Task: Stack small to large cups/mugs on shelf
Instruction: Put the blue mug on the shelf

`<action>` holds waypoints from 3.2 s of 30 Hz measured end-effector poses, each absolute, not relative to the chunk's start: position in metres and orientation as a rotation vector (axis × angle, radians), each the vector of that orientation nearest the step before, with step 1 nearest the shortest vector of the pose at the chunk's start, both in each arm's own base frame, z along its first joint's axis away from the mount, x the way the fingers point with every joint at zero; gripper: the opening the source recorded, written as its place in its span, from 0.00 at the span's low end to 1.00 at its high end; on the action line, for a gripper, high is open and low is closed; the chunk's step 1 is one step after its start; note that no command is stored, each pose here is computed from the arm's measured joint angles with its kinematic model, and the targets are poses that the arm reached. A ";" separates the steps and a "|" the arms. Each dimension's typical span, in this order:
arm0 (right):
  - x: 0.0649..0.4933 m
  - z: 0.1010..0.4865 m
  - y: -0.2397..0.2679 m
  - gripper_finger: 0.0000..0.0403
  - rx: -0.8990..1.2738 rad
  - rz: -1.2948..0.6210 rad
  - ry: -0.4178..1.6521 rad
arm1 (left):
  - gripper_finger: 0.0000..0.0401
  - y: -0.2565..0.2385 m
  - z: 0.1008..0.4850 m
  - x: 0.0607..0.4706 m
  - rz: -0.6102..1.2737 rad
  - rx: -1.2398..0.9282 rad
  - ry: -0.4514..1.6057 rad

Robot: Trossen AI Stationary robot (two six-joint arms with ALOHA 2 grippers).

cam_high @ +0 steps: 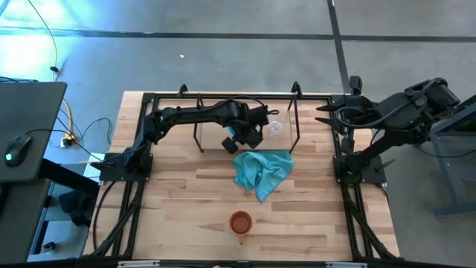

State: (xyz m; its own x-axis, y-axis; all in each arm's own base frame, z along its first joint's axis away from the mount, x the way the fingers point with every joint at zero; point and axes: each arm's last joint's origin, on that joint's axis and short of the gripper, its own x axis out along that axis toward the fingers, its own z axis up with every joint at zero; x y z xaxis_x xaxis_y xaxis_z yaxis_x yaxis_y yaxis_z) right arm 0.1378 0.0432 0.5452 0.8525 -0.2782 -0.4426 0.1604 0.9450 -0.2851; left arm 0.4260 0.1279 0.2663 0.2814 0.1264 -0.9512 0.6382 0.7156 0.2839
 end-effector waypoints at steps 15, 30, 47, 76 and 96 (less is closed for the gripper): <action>0.143 0.544 0.046 0.25 -0.193 -0.224 0.508 | 0.10 0.125 0.265 0.420 -0.412 0.687 1.321; 0.148 0.542 0.049 0.25 -0.204 -0.215 0.521 | 0.10 0.135 0.285 0.414 -0.396 0.739 1.268; 0.148 0.542 0.049 0.25 -0.220 -0.212 0.523 | 0.10 0.145 0.275 0.419 -0.510 0.838 1.224; 0.148 0.541 0.049 0.25 -0.244 -0.194 0.532 | 0.10 0.145 0.259 0.425 -0.582 0.864 1.240; 0.148 0.541 0.049 0.25 -0.241 -0.179 0.536 | 0.10 0.138 0.249 0.427 -0.620 0.836 1.256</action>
